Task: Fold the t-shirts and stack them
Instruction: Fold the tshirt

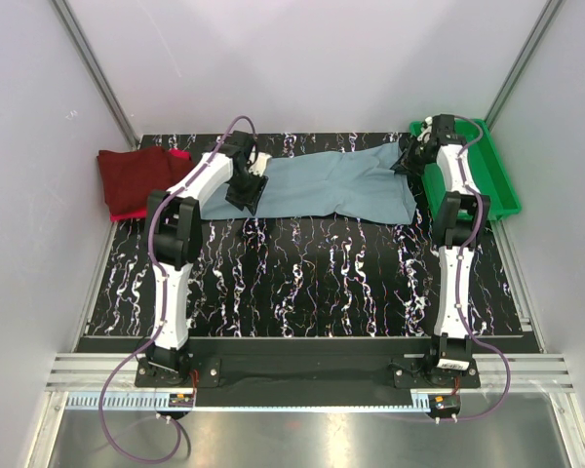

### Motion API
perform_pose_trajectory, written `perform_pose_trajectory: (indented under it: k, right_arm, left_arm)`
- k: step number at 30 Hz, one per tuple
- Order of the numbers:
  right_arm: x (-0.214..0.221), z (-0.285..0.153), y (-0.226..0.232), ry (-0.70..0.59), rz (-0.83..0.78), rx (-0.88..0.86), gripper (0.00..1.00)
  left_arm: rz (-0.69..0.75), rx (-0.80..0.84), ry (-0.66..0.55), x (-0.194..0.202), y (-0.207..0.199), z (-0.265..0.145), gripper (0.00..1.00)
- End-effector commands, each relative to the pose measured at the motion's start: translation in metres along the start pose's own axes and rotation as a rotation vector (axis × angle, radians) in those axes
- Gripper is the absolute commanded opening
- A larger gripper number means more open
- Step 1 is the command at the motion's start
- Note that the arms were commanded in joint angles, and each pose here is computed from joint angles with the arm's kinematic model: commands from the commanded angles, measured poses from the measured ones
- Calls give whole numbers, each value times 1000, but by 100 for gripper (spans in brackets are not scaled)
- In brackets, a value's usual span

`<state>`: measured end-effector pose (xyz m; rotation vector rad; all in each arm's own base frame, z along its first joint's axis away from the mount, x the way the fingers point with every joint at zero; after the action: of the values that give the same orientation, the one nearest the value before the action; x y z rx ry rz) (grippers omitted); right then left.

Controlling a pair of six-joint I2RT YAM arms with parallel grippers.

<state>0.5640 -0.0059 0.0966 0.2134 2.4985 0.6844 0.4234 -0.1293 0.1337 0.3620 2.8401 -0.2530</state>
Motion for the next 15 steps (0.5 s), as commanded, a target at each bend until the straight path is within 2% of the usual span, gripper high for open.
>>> perform_pose_trajectory:
  k: [1,9,15]
  right_arm:
    - [-17,-4,10,-79,-47,5,14]
    - [-39,-19,20,-176,-131,9,12]
    - [-42,-13,18,-198,-160,4,13]
  left_arm:
    - [29,-12,-76,-7,-5,-28,49]
    - [31,-7,-75,-8,-7,-27,49]
    - [29,-6,-72,-8,-6,-26,49]
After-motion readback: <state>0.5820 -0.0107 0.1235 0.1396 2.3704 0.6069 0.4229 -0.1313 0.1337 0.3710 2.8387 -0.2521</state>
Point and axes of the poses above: each gripper's point midway between its finger pads, its own z axis out along the fingers, its own y axis along the line the jaws close on, x = y × z, the point moved 9 cm from there along -z, back along the fingers, and after that the axes turned 10 degrees about -z, right-handed, at the moved point
